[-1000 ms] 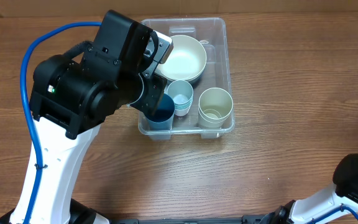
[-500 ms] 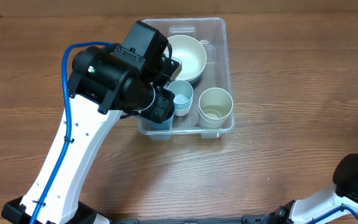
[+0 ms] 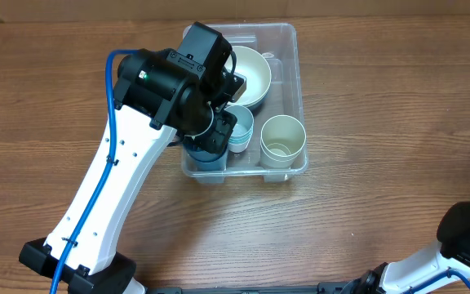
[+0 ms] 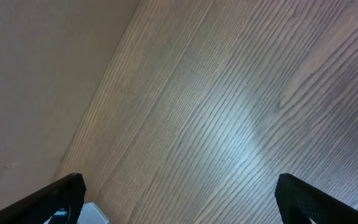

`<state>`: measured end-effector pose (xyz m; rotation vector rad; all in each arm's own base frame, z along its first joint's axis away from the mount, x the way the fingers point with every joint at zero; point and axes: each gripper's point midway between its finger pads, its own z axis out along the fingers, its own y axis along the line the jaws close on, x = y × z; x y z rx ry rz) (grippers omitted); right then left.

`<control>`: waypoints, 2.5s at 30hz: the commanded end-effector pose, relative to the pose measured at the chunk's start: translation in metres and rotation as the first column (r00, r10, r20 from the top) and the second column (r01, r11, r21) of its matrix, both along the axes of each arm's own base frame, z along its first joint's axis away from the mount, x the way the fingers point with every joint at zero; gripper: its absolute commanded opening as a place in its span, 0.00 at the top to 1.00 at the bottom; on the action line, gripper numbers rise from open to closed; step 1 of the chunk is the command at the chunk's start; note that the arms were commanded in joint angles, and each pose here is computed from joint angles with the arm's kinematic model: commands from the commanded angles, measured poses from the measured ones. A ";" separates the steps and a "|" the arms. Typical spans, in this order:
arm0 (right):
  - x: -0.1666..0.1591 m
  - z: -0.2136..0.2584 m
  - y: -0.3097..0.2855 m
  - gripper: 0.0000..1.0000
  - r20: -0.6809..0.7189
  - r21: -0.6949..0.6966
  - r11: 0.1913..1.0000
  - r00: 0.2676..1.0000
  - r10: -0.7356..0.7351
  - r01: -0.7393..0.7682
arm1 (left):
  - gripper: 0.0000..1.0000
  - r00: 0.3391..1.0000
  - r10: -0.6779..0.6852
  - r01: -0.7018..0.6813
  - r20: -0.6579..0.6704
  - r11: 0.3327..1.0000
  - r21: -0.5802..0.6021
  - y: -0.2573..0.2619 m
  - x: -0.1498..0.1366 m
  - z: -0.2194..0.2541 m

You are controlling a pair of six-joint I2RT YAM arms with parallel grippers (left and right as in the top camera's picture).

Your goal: Pack container

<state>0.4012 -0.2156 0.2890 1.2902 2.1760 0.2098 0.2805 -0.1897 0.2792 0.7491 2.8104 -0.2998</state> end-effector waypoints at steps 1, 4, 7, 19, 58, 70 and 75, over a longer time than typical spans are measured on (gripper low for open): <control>0.001 0.002 -0.001 0.00 0.003 -0.011 1.000 1.000 -0.004 0.004 | 0.36 1.000 -0.024 0.024 0.002 1.000 -0.014 -0.006 0.000 0.000; 0.001 0.002 -0.001 0.00 0.003 -0.011 1.000 1.000 -0.004 0.004 | 0.31 1.000 -0.029 0.029 0.005 0.999 -0.014 -0.006 0.000 0.000; 0.001 0.002 -0.001 0.00 0.003 -0.011 1.000 1.000 -0.004 0.004 | 0.29 0.999 -0.023 0.024 0.027 1.000 -0.018 -0.005 0.002 0.006; 0.001 0.002 -0.001 0.00 0.003 -0.011 1.000 1.000 -0.004 0.004 | 0.00 0.809 0.413 -0.385 0.418 0.910 -0.154 0.092 -0.041 0.127; 0.001 0.002 -0.001 0.00 0.003 -0.011 1.000 1.000 -0.004 0.004 | 0.00 -0.020 0.890 -0.784 0.456 0.269 -0.559 0.214 -0.071 -0.143; 0.001 0.002 -0.001 0.00 0.003 -0.011 1.000 1.000 -0.004 0.004 | 0.00 0.543 0.417 -0.352 0.729 0.901 -0.254 0.148 -0.049 -0.119; 0.001 0.002 -0.001 0.00 0.003 -0.011 1.000 1.000 -0.004 0.004 | 0.00 0.511 0.439 -0.285 0.739 0.898 -0.336 0.155 -0.056 -0.123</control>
